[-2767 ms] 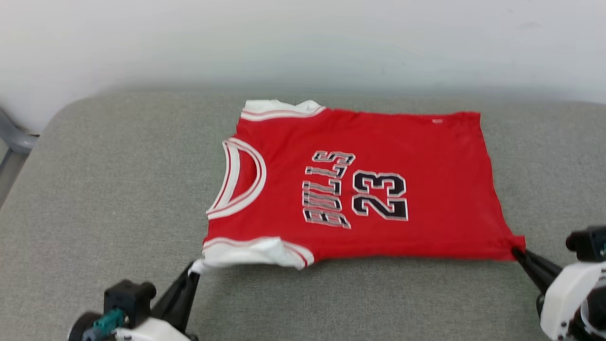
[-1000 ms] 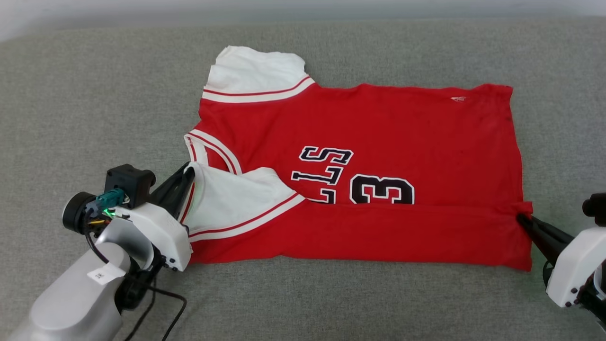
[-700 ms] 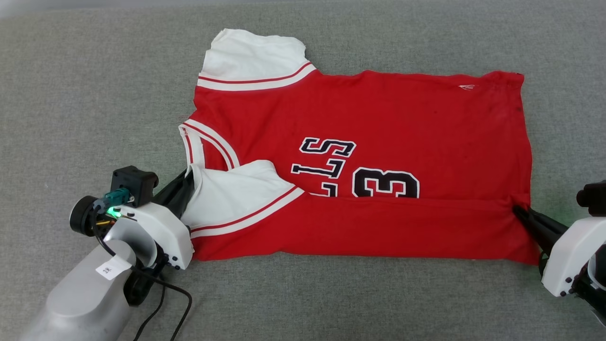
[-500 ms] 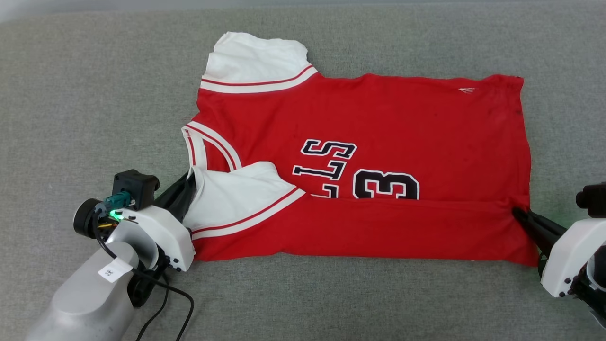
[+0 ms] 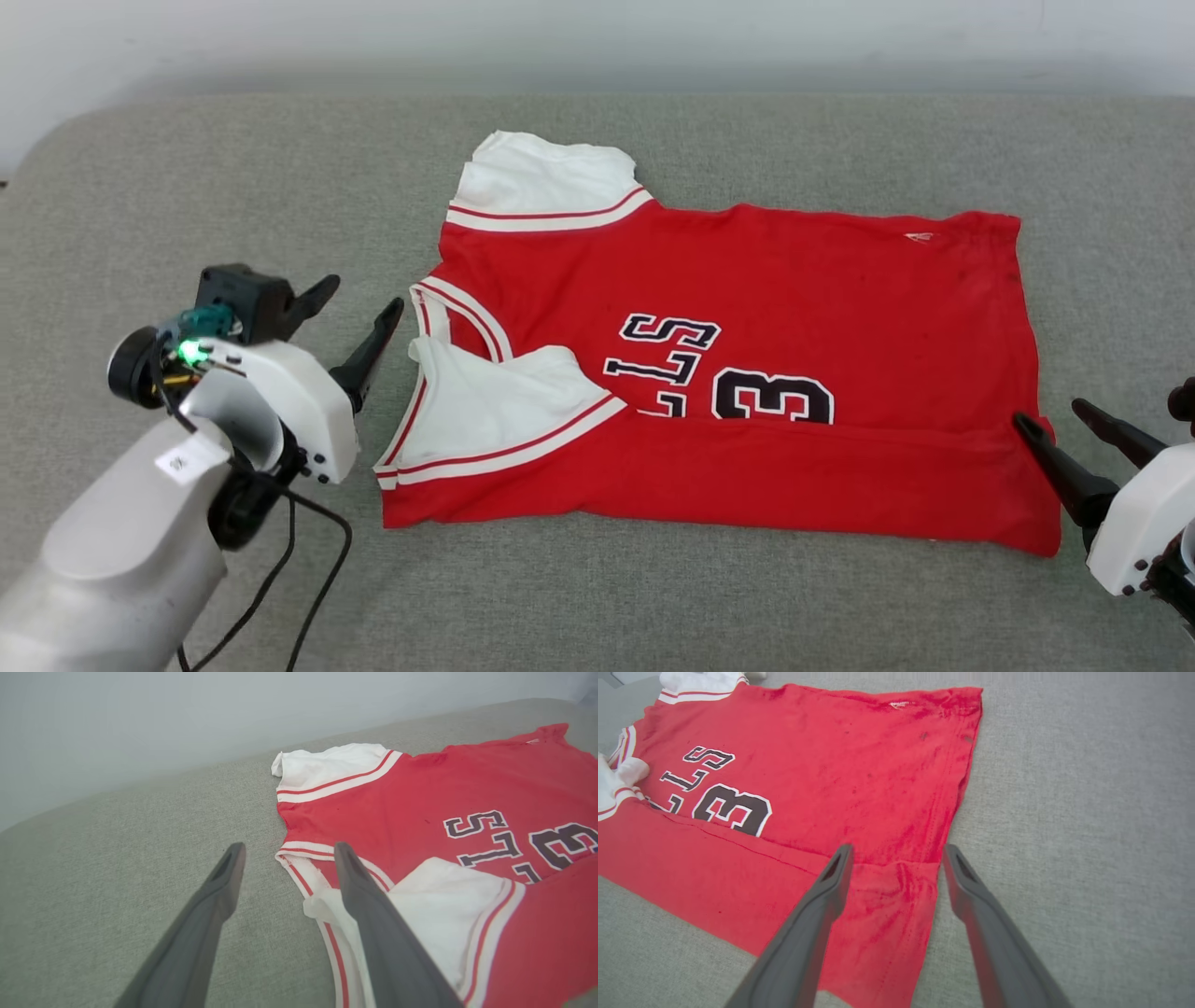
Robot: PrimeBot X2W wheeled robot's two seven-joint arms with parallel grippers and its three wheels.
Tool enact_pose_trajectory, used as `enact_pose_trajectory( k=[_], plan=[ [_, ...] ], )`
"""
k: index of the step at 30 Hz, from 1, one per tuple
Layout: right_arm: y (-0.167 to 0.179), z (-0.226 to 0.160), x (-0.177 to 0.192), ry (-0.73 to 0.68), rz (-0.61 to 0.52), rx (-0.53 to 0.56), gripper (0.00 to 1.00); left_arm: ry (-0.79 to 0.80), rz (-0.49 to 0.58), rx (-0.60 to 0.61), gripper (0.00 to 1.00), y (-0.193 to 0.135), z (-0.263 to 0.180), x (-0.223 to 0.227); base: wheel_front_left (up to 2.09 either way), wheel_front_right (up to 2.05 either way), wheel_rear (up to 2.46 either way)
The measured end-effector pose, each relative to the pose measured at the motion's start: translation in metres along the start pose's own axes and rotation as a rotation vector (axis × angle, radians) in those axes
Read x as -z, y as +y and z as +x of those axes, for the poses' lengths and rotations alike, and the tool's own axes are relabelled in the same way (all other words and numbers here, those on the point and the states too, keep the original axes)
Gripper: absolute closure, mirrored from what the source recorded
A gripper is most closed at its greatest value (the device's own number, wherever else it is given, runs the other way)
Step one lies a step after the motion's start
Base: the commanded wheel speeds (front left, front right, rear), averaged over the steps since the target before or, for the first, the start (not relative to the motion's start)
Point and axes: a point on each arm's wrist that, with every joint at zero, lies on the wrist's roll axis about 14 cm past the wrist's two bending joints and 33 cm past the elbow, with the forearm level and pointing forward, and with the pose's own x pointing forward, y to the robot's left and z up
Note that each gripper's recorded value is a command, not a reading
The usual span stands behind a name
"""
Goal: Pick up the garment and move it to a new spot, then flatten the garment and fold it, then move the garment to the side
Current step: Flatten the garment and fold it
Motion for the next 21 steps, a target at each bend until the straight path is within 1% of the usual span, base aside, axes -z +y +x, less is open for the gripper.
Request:
enact_pose_trajectory(
  k=[5, 9, 14, 21],
  plan=[
    [0.008, -0.003, -0.006, -0.018, -0.013, -0.013, 0.0, 0.101, 0.023, 0.044, 0.0, -0.002, -0.008, -0.017, 0.0, 0.0, 0.0],
    [0.013, -0.005, -0.003, -0.009, -0.016, -0.022, 0.0, 0.236, 0.007, 0.095, 0.0, -0.011, -0.013, -0.018, 0.0, 0.0, 0.0],
    [0.013, -0.009, 0.001, 0.005, -0.01, -0.019, 0.0, 0.47, -0.001, 0.16, 0.0, -0.025, -0.026, 0.006, 0.0, 0.0, 0.0],
    [0.01, -0.012, 0.007, 0.033, 0.008, -0.007, 0.0, 0.674, -0.021, 0.23, 0.0, -0.04, -0.036, 0.029, 0.0, 0.0, 0.0]
  ],
)
